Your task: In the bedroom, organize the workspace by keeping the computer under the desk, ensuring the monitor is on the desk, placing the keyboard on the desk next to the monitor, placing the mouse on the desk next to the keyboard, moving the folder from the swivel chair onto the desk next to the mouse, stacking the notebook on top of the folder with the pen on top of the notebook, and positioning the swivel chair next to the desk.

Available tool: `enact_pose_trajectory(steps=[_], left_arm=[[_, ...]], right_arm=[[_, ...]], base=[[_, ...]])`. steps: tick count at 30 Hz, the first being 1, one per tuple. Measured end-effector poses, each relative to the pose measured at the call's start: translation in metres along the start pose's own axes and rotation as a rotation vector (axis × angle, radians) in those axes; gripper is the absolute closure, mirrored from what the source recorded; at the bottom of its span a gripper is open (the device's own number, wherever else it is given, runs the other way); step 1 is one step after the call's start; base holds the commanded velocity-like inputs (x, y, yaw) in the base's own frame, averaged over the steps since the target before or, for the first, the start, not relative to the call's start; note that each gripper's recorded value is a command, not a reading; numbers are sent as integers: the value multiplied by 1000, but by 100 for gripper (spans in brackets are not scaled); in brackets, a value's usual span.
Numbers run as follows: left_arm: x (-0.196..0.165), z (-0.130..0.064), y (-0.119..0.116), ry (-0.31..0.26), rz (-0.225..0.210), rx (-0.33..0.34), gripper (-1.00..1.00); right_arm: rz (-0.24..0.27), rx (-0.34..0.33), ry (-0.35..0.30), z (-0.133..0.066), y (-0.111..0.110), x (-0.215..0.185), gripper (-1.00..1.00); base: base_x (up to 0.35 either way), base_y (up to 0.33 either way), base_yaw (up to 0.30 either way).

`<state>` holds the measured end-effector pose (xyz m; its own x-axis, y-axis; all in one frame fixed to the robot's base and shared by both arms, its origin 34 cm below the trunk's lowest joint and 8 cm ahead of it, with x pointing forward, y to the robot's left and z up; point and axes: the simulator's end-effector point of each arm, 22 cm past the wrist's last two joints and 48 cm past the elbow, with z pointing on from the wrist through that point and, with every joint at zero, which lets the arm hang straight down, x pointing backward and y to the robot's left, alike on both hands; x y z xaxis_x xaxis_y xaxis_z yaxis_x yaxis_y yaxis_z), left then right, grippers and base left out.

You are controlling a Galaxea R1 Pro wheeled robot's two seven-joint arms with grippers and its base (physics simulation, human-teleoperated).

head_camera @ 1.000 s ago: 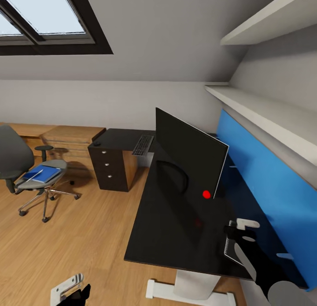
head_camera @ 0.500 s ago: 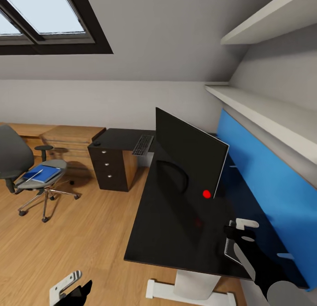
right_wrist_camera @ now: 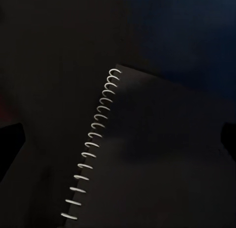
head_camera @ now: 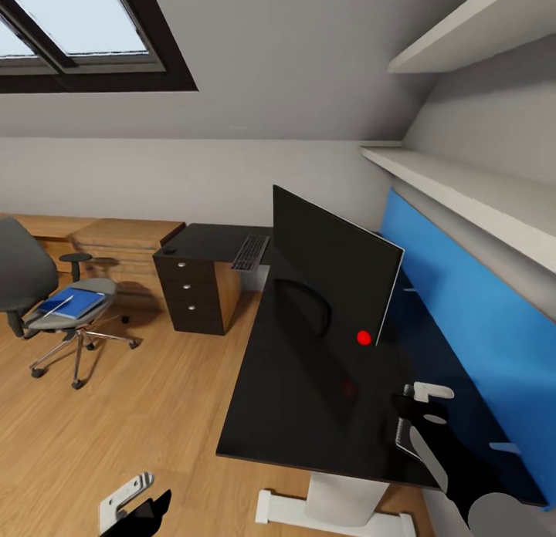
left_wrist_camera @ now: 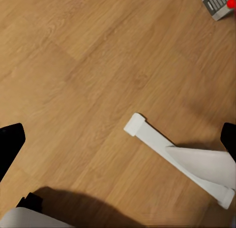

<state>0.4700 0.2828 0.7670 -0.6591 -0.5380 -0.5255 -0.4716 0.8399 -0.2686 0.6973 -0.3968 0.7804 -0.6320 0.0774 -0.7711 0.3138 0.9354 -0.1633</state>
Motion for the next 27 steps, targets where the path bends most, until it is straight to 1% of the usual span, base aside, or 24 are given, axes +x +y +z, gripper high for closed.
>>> enact_pose_trajectory(steps=[5, 7, 17, 27], left_arm=[[14, 7, -5, 20, 23, 7, -100], [15, 10, -5, 20, 26, 7, -100], [21, 22, -1, 19, 29, 5, -100], [27, 34, 3, 16, 28, 5, -100]], right_arm=[[5, -1, -14, 4, 2, 0, -100], [6, -1, -15, 6, 2, 1, -100], [6, -2, -16, 15, 5, 10, -100], [4, -1, 0, 25, 7, 26, -100]], base=[[0, 0, 0], [0, 0, 0], [0, 0, 0], [0, 0, 0]])
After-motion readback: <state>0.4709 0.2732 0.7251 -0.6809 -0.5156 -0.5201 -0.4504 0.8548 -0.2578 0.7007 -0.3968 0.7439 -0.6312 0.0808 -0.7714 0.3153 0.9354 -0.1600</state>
